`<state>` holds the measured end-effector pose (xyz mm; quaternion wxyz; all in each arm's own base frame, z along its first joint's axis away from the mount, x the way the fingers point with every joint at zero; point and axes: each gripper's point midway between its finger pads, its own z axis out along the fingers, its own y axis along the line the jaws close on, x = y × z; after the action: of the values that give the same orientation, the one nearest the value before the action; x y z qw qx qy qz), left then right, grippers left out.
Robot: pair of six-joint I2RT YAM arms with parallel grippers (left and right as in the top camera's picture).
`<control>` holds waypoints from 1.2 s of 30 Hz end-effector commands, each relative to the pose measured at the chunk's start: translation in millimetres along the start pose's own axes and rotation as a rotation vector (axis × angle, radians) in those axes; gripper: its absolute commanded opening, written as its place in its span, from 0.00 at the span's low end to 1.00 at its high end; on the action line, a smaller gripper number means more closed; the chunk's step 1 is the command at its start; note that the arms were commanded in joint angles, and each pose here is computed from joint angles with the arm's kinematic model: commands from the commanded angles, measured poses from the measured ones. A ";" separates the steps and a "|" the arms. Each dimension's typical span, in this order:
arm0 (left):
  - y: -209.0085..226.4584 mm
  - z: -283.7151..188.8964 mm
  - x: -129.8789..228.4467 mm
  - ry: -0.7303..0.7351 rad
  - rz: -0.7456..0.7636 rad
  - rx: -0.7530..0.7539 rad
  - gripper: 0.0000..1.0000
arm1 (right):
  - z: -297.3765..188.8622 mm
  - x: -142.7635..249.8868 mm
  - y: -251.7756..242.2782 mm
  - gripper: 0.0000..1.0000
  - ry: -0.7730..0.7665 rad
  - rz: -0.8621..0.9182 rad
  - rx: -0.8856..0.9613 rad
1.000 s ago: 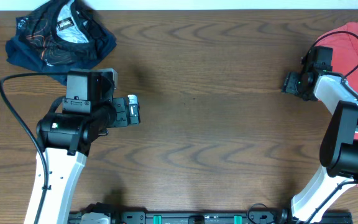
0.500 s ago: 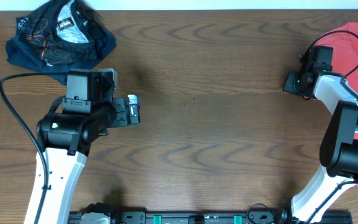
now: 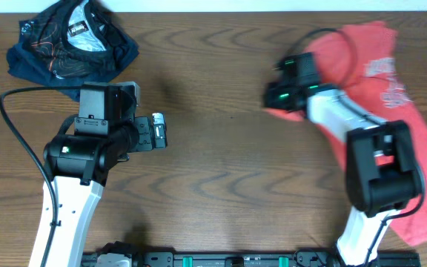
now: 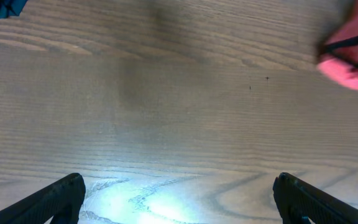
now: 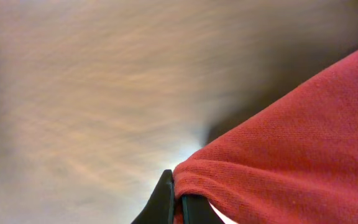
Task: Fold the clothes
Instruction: 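Grasp the red shirt with the right gripper and drag it leftward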
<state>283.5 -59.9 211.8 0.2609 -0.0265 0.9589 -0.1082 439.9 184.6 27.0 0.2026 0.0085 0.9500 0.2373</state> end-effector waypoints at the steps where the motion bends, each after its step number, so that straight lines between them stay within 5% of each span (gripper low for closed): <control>1: -1.5 -5.2 -4.4 -0.019 0.014 -0.002 0.98 | 16.9 34.7 62.1 0.02 0.082 -0.010 -0.085; 7: -1.4 -5.2 -4.4 -0.018 0.014 -0.002 0.98 | 29.6 94.1 130.8 0.05 0.166 -0.150 -0.129; 9: -1.5 -5.2 -4.4 -0.019 0.014 -0.002 0.98 | 29.7 96.3 136.4 0.34 0.154 -0.169 -0.117; 10: -1.5 -5.2 -4.4 -0.019 0.014 -0.002 0.98 | 28.7 94.6 137.1 0.38 0.148 -0.171 -0.114; 15: -1.5 -5.2 -4.4 -0.019 0.014 -0.002 0.98 | -5.4 51.7 129.9 0.88 0.077 -0.124 -0.105; 19: -3.6 -5.0 -2.6 -0.011 0.014 0.011 0.98 | -64.6 1.8 102.3 0.99 -0.024 -0.070 -0.026; 25: -36.6 2.9 5.1 0.062 0.021 0.200 0.98 | -175.6 -39.7 65.2 0.99 -0.176 0.009 0.011; 36: -82.6 84.8 58.7 0.411 0.129 0.278 0.98 | -274.3 24.2 -6.9 0.99 -0.097 0.164 0.243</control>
<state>278.4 -146.5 138.7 0.0872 0.0609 0.9713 -0.2129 316.8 75.2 241.5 0.2303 0.1166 0.9505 0.1730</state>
